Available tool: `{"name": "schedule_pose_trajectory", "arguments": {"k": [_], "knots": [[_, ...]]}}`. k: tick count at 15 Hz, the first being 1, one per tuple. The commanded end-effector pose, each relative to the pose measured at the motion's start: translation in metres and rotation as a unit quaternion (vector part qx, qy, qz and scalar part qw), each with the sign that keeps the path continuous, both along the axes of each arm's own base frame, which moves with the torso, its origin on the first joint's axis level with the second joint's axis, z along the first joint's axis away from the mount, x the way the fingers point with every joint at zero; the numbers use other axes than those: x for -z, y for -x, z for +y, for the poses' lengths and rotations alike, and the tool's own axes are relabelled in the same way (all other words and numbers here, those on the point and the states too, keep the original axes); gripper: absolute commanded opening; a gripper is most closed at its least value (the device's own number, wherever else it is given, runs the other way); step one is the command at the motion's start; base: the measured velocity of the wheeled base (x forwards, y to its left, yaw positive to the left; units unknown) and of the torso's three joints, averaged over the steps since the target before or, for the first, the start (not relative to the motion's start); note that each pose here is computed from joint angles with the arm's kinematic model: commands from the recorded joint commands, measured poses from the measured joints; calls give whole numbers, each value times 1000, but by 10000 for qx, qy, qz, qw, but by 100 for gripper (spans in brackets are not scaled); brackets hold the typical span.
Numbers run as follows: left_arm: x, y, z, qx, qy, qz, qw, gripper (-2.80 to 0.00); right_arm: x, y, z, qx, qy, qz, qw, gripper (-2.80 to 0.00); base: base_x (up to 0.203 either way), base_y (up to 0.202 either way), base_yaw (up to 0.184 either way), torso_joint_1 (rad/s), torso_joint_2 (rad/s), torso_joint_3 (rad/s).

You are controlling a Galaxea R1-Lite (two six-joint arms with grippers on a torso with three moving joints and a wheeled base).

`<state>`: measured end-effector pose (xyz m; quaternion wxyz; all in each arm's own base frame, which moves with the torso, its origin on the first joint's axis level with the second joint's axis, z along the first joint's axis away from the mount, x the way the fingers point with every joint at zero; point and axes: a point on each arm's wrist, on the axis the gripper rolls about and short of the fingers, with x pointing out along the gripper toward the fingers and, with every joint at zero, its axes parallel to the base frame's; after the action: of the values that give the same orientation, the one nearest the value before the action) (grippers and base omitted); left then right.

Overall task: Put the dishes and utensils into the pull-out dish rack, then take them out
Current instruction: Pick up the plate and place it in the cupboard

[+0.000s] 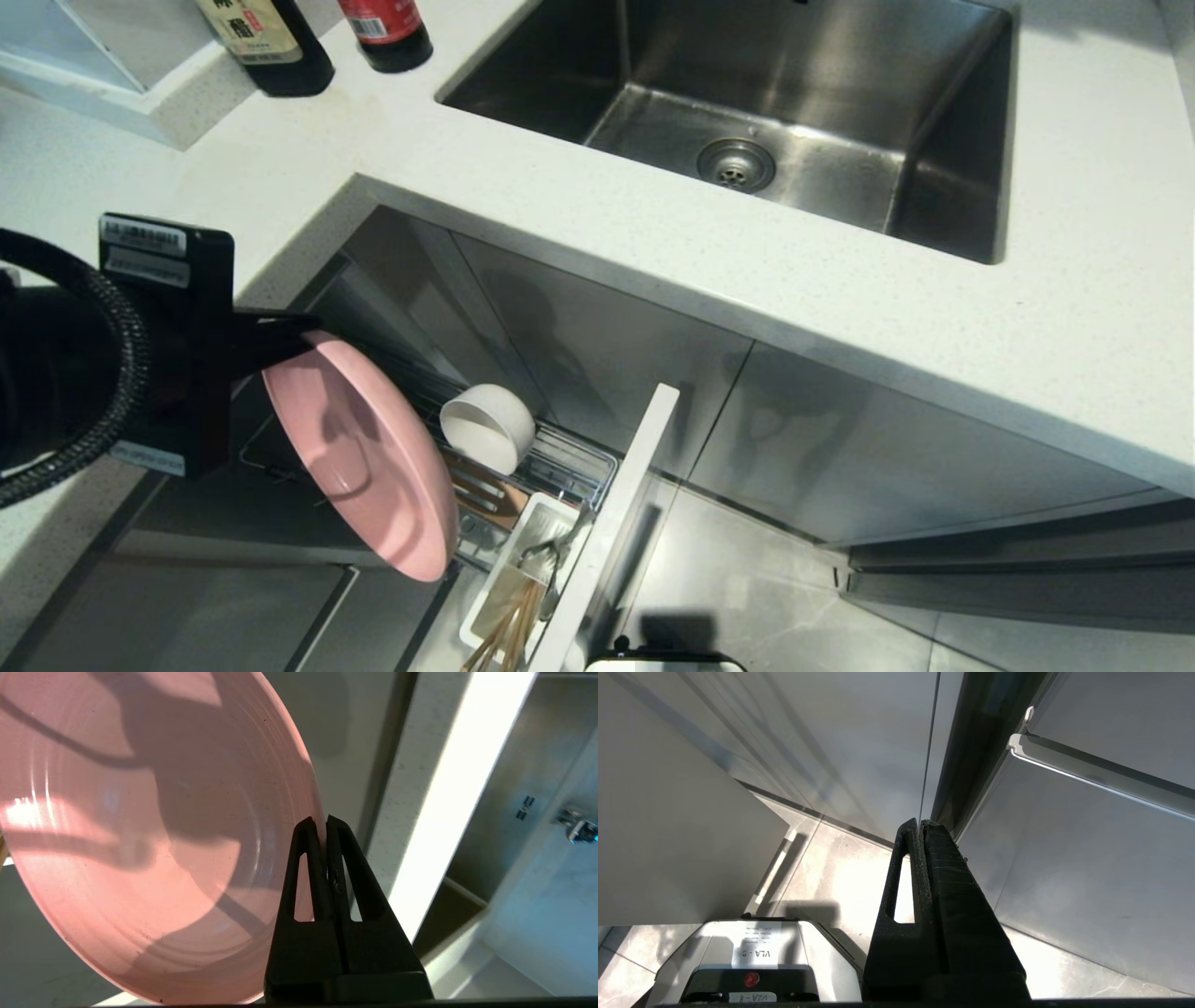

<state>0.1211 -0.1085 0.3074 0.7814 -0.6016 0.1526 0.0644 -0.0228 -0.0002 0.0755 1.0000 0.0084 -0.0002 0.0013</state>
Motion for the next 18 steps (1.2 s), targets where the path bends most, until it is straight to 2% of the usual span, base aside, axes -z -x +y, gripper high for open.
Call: {"name": "schedule_pose_trajectory", "arguments": {"k": [1, 5, 7, 11, 14, 18], "knots": [[10, -3, -3, -108, -42, 71, 9999, -280, 0, 0, 0, -3, -1, 9, 10000, -280, 0, 0, 0, 0, 0, 0], [33, -8, -11, -485, 137, -276, 9983, -280, 0, 0, 0, -3, -8, 10, 10000, -280, 0, 0, 0, 0, 0, 0], [38, -7, -10, -484, 139, -241, 9984, -280, 0, 0, 0, -3, 0, 10, 10000, -280, 0, 0, 0, 0, 0, 0], [69, -6, -10, -520, 91, -225, 9984, -280, 0, 0, 0, -3, -6, 10, 10000, -280, 0, 0, 0, 0, 0, 0], [71, -3, -8, -526, 112, -246, 9983, -280, 0, 0, 0, -3, 0, 10, 10000, -280, 0, 0, 0, 0, 0, 0], [88, 1, -3, -551, -16, -85, 9984, -280, 0, 0, 0, -3, 0, 10, 10000, -280, 0, 0, 0, 0, 0, 0]]}}
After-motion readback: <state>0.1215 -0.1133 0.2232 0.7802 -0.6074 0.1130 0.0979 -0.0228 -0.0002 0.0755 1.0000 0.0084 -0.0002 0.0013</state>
